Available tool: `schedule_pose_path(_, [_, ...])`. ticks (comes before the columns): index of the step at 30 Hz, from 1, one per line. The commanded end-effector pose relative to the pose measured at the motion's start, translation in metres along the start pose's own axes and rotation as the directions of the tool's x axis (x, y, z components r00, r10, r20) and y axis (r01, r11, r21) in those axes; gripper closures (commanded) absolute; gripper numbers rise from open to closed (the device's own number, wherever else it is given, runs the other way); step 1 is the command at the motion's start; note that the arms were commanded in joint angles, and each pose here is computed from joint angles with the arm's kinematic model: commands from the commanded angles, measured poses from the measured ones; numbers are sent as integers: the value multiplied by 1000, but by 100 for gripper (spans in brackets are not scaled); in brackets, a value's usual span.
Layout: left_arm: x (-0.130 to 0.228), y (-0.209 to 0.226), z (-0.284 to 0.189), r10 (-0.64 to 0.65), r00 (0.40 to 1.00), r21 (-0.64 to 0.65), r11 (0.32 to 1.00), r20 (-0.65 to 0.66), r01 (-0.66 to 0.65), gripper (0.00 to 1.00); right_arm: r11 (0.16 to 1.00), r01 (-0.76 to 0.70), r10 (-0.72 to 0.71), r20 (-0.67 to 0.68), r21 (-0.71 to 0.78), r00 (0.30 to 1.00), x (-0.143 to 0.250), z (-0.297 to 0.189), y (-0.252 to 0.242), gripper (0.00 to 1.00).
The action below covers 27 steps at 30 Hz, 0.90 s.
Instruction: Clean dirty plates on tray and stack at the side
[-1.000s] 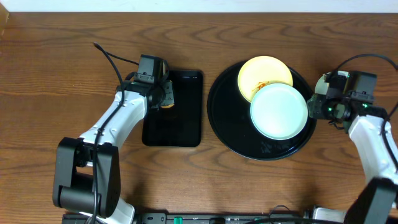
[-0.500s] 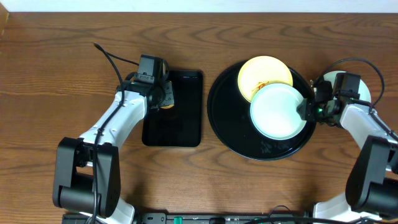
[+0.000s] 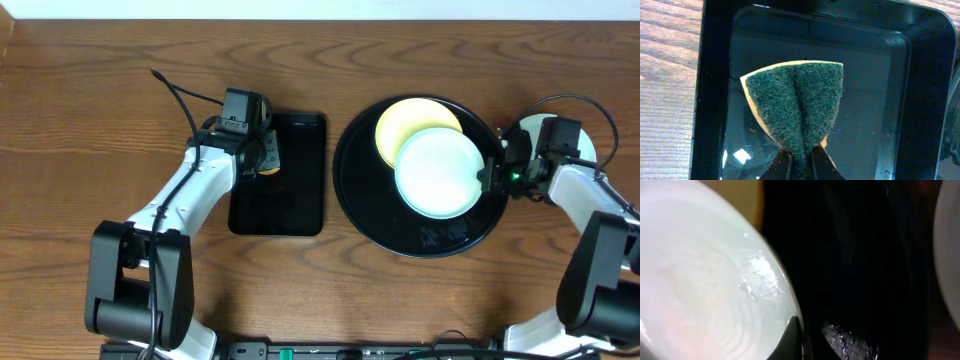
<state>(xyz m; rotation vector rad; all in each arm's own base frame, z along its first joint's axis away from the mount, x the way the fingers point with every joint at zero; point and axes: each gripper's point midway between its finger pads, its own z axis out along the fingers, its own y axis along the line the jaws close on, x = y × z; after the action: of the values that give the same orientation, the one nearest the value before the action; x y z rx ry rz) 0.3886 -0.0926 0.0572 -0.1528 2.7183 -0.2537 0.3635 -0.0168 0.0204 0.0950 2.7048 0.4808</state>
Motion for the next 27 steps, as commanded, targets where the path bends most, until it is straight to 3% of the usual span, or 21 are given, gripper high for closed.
schedule_pose_path(1, [1, 2, 0, -4, 1000, -7, 1000, -5, 4, 93, 999, 18, -22, 108, 32, 994, -24, -30, 9, 99])
schedule_pose_path(8, [2, 2, 0, -5, 1000, -9, 1000, -10, 4, 93, 928, -225, 106, 366, 299, 925, -61, -97, -32, 99])
schedule_pose_path(12, [3, 2, 0, -5, 1000, -10, 1000, -13, 5, 92, 812, -465, 236, 528, 354, 816, -67, -133, -70, 99])
schedule_pose_path(21, [3, 2, 0, -5, 1000, -10, 1000, -13, 5, 93, 557, -772, 446, 675, 305, 588, -44, -152, -131, 99])
schedule_pose_path(27, [3, 2, 0, -5, 1000, -10, 1000, -13, 5, 92, 481, -825, 497, 683, 297, 536, -30, -149, -156, 99])
